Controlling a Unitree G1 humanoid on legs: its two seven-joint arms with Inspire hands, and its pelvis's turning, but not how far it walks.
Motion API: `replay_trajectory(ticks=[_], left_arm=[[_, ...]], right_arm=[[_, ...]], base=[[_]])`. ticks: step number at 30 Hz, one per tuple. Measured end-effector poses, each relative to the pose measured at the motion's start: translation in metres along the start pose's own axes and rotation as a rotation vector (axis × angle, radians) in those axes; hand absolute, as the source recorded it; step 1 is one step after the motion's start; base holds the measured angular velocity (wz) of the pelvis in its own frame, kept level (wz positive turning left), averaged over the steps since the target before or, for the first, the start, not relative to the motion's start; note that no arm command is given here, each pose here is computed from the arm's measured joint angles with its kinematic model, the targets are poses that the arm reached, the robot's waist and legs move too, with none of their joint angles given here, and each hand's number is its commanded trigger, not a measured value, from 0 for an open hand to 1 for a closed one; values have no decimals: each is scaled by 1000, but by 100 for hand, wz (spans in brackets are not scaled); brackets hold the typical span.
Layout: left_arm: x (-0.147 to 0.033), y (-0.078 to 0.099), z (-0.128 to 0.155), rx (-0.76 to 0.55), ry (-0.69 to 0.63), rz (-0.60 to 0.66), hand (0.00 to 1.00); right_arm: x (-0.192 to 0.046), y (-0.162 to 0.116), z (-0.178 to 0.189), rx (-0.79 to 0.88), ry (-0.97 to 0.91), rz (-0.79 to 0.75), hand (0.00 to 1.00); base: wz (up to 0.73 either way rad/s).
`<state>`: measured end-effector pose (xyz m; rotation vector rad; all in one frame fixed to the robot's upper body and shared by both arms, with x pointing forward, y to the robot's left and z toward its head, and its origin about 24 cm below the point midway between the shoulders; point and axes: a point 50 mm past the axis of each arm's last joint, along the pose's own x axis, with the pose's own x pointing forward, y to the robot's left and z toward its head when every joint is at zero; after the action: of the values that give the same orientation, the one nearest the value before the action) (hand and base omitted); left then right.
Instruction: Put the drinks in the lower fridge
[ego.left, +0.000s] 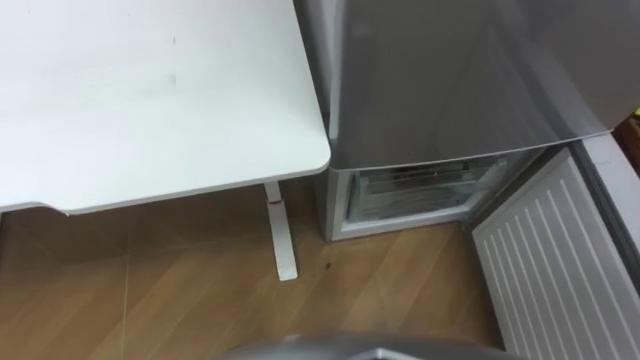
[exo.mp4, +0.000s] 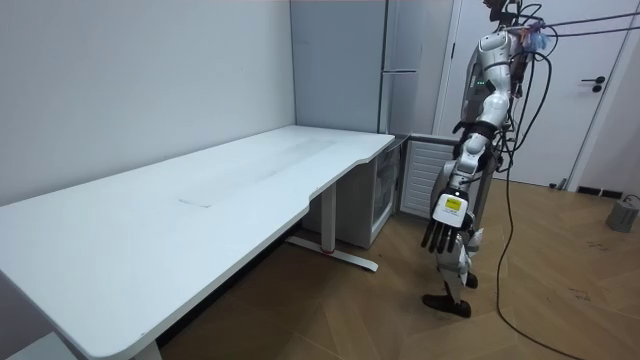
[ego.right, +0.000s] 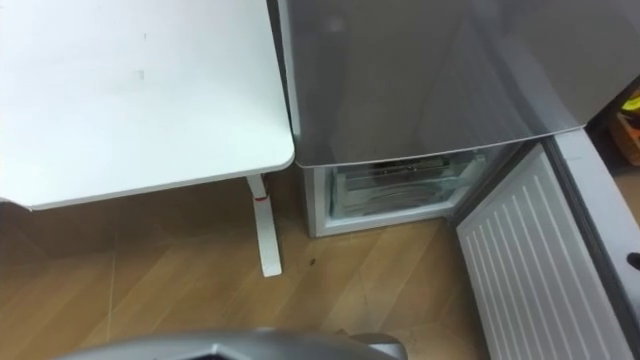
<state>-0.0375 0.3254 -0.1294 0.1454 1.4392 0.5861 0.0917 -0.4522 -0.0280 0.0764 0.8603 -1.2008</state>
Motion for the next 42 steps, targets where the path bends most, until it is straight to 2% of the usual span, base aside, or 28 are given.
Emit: replay_trajectory(ticks=[11, 20, 23, 25, 29, 32, 34, 35, 36, 37, 38, 42], left_arm=[[1, -4, 7, 5, -17, -26, 0], [2, -8, 11, 20, -24, -39, 0], [2, -9, 9, 23, -19, -48, 0], [2, -11, 9, 22, -16, -59, 0], [3, -25, 12, 65, -3, -99, 0], [3, -43, 13, 143, -1, -146, 0], [2, -67, 10, 184, 31, -203, 0], [1, -73, 8, 190, 42, -219, 0], [-3, -92, 4, 202, 51, -269, 0], [-5, -101, 2, 205, 57, -294, 0], [-5, -102, 1, 209, 65, -296, 0], [-5, -100, -3, 227, 79, -272, 0]], right_arm=[[0, 4, -4, -26, -22, -1, 0], [0, 2, -19, 21, -8, 34, 0], [0, 4, -33, 129, 12, 82, 0], [-3, 9, -58, 186, 55, 146, 0], [-15, 22, -97, 122, 82, 274, 0], [-35, 53, -127, 76, 116, 459, 0], [-61, 94, -150, 84, 164, 641, 0], [-66, 100, -153, 107, 165, 662, 0], [-69, 106, -148, 142, 133, 669, 0], [-72, 111, -146, 173, 131, 704, 0], [-75, 115, -146, 186, 135, 722, 0], [-111, 160, -165, 189, 237, 913, 0]], base=[[0], [0], [-1], [-12], [-17], [-19], [-2], [-6], [-3], [0], [8], [9]])
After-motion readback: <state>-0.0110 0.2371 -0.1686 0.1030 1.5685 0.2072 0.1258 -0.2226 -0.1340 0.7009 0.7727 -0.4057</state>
